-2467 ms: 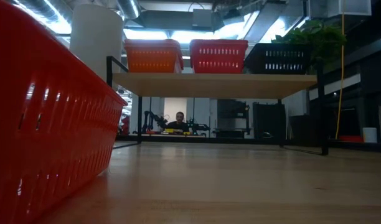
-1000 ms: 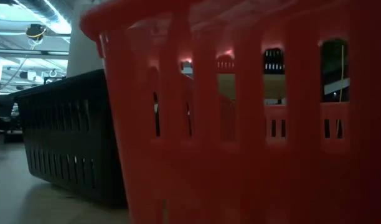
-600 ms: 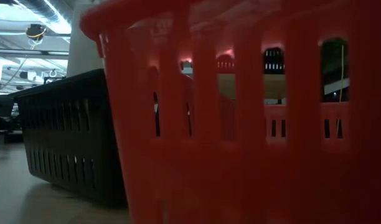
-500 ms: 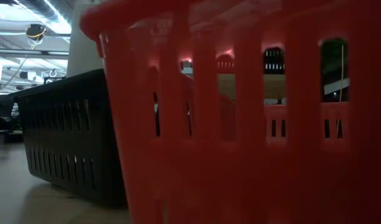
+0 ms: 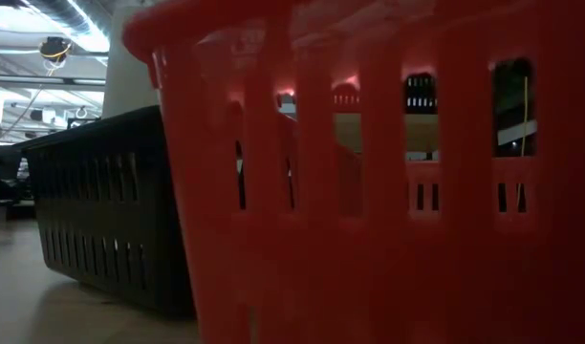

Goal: Stack baskets on shelf by color
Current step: Stack the red bin on top of the other red bins on the shelf

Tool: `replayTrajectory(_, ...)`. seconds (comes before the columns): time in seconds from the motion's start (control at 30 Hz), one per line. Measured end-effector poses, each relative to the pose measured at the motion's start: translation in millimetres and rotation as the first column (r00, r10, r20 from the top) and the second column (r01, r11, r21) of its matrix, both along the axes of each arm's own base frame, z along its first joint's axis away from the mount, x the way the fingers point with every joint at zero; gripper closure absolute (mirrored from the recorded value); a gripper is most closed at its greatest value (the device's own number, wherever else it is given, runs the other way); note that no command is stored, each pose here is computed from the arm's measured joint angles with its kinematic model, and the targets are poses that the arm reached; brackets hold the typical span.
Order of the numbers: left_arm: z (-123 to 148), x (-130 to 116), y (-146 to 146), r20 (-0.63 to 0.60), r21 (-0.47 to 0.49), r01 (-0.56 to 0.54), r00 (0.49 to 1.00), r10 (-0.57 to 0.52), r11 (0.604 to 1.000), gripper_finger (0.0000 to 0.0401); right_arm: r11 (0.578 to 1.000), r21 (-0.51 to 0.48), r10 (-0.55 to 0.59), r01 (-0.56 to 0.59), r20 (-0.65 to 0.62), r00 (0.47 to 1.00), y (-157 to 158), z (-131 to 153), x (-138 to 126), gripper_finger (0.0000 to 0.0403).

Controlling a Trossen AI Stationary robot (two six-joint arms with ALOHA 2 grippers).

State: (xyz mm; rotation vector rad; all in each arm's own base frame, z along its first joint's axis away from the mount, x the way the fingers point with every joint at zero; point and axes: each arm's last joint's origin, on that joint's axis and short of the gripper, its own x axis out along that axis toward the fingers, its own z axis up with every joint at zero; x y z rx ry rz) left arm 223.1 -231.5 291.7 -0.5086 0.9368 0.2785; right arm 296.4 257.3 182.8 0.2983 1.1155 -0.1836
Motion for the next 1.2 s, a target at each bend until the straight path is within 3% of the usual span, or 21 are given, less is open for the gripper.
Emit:
replayTrajectory(0.5,0,0,1,0.006,0.008,-0.006,1.0,0.006,1.0,0.0335,0.984,-0.175,-0.061,0.021,-0.23,0.971,-19,-4,-22,0.0403)
replayTrajectory(0.77,0,1,1,0.016,0.018,-0.012,1.0,0.012,1.0,0.0335,0.926,-0.377,-0.154,0.024,-0.32,0.935,-36,0,-37,0.0403)
replayTrajectory(0.9,0,1,1,0.025,0.026,-0.017,1.0,0.017,1.0,0.0335,0.942,-0.334,-0.102,0.004,-0.276,0.956,-27,20,-28,0.0403)
replayTrajectory(1.2,0,1,1,0.026,0.063,0.026,0.999,-0.028,0.998,0.0335,0.975,-0.192,0.097,-0.116,-0.107,0.99,6,95,-17,0.0403)
